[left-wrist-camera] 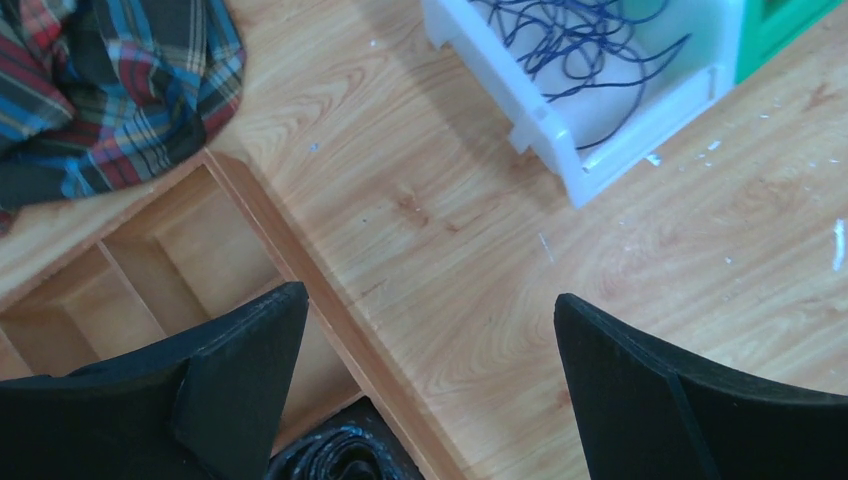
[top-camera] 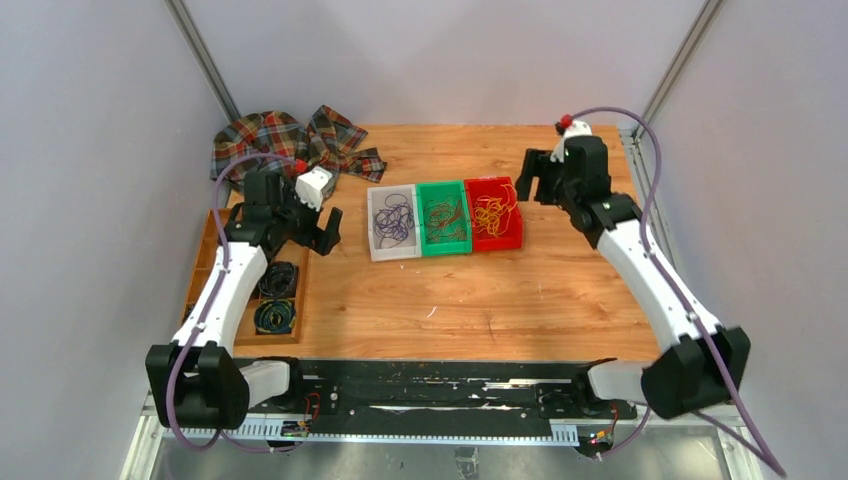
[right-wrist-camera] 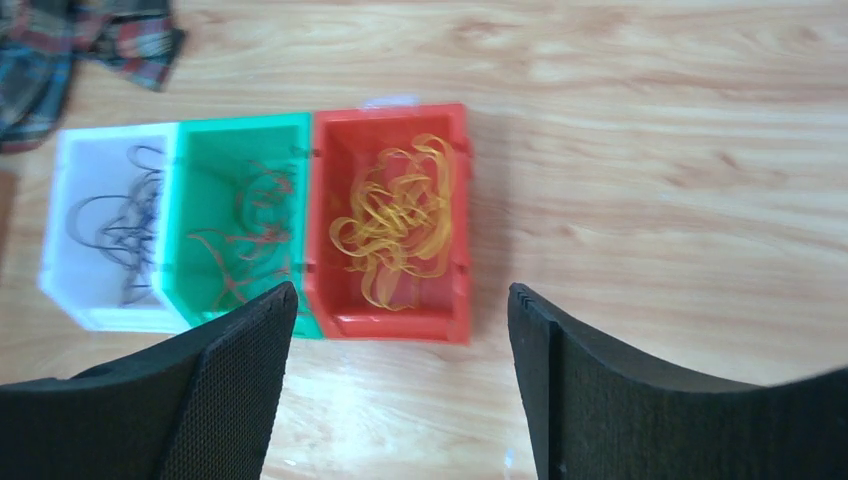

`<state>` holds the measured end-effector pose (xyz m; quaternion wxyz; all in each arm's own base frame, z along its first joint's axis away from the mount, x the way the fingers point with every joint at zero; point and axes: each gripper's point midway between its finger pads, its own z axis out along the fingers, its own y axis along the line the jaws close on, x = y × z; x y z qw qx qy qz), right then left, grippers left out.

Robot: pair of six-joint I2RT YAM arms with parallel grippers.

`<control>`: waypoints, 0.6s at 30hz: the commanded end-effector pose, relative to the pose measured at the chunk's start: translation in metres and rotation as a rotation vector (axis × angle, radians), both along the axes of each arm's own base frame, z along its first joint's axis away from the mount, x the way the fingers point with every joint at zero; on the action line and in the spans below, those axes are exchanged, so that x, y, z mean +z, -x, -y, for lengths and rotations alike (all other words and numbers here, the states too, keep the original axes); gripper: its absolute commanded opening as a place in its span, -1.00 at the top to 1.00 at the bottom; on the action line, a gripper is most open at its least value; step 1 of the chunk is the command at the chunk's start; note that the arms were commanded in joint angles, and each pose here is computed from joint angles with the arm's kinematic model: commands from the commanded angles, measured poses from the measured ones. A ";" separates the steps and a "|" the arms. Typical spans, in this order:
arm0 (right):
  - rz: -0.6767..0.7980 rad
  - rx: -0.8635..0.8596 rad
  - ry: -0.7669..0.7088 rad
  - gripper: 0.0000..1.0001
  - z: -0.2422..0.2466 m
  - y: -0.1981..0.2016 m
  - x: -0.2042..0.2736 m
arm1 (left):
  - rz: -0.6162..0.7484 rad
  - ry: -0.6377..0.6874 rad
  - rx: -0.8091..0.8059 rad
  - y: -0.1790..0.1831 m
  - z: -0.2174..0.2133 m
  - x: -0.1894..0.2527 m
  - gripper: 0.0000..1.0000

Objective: Untangle the cables

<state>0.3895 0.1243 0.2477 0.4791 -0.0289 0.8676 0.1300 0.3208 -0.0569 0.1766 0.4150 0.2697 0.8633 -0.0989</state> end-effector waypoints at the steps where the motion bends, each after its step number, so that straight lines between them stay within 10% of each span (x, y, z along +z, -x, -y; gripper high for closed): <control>1: 0.040 -0.310 0.164 -0.54 0.073 0.028 -0.019 | 0.094 0.039 0.125 -0.023 -0.018 -0.015 -0.95; 8: 0.228 -0.836 0.398 -0.61 0.184 0.092 -0.050 | 0.268 0.146 0.288 -0.039 -0.038 -0.055 -0.96; 18: 0.142 -0.977 0.386 -0.66 0.227 0.105 -0.123 | 0.527 0.233 0.345 -0.039 -0.041 -0.062 -0.96</control>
